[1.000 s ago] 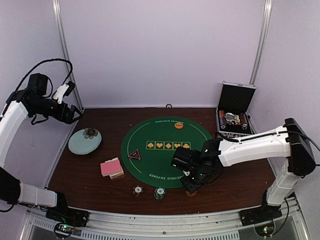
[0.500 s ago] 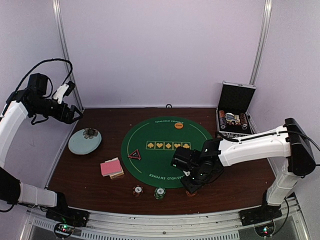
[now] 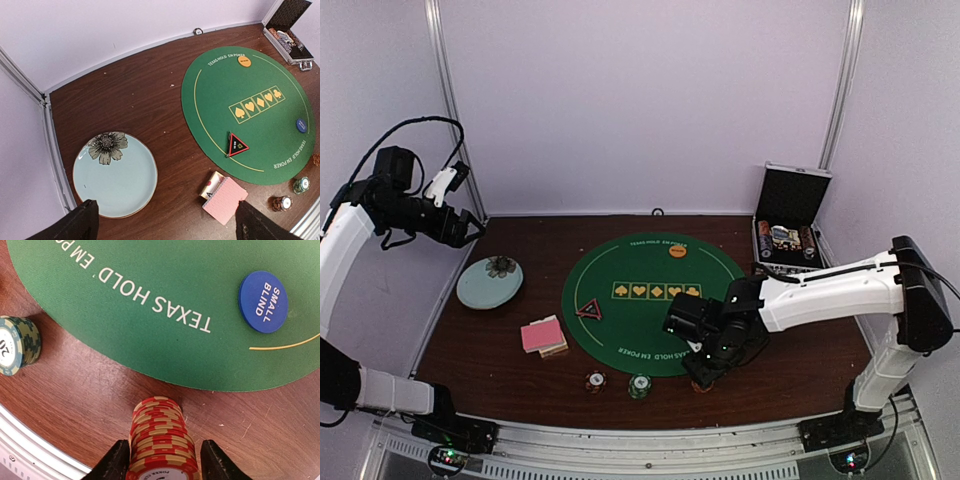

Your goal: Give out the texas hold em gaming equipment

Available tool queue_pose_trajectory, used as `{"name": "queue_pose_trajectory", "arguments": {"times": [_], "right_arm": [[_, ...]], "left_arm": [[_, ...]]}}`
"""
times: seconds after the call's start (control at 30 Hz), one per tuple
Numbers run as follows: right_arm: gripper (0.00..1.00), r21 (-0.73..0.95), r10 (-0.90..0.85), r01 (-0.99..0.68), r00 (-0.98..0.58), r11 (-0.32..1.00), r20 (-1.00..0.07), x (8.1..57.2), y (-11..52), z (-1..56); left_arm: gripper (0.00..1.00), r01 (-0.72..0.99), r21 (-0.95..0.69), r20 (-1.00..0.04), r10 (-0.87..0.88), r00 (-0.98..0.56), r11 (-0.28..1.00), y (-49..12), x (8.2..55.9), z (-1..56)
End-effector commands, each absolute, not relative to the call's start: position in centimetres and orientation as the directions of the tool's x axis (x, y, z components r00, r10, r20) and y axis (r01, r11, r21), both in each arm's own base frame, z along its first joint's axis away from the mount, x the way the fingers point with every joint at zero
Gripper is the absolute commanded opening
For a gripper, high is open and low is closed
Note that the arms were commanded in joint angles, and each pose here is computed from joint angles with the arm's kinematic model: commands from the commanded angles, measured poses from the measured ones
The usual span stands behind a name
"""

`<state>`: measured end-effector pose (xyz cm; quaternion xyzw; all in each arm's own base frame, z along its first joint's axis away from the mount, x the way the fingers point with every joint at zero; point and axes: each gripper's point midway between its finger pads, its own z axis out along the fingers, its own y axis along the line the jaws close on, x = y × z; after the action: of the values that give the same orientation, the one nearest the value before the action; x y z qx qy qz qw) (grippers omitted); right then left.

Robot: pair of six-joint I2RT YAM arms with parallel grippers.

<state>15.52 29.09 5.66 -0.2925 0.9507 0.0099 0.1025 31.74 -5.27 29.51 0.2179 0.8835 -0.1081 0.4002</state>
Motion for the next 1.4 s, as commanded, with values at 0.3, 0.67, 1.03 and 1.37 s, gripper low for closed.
{"name": "queue_pose_trajectory", "arguments": {"times": [0.3, 0.67, 1.03, 1.37], "right_arm": [[0.51, -0.018, -0.539, -0.551, -0.808, 0.834, -0.238, 15.8, 29.4, 7.5], [0.5, -0.023, -0.548, -0.558, -0.807, 0.83, -0.221, 15.8, 29.3, 6.7], [0.5, -0.027, -0.554, -0.561, -0.808, 0.828, -0.203, 15.7, 29.1, 6.1], [0.39, -0.033, -0.551, -0.557, -0.808, 0.83, -0.207, 15.9, 28.9, 6.2]], "left_arm": [[0.98, 0.49, -0.003, -0.776, 0.307, -0.55, 0.871, -5.5, 31.5, 30.6], [0.97, 0.491, 0.004, -0.779, 0.31, -0.545, 0.871, -5.4, 31.4, 30.7], [0.98, 0.494, 0.008, -0.781, 0.314, -0.54, 0.869, -5.5, 31.4, 30.8], [0.98, 0.493, 0.013, -0.782, 0.316, -0.537, 0.87, -5.4, 31.5, 31.0]]}}
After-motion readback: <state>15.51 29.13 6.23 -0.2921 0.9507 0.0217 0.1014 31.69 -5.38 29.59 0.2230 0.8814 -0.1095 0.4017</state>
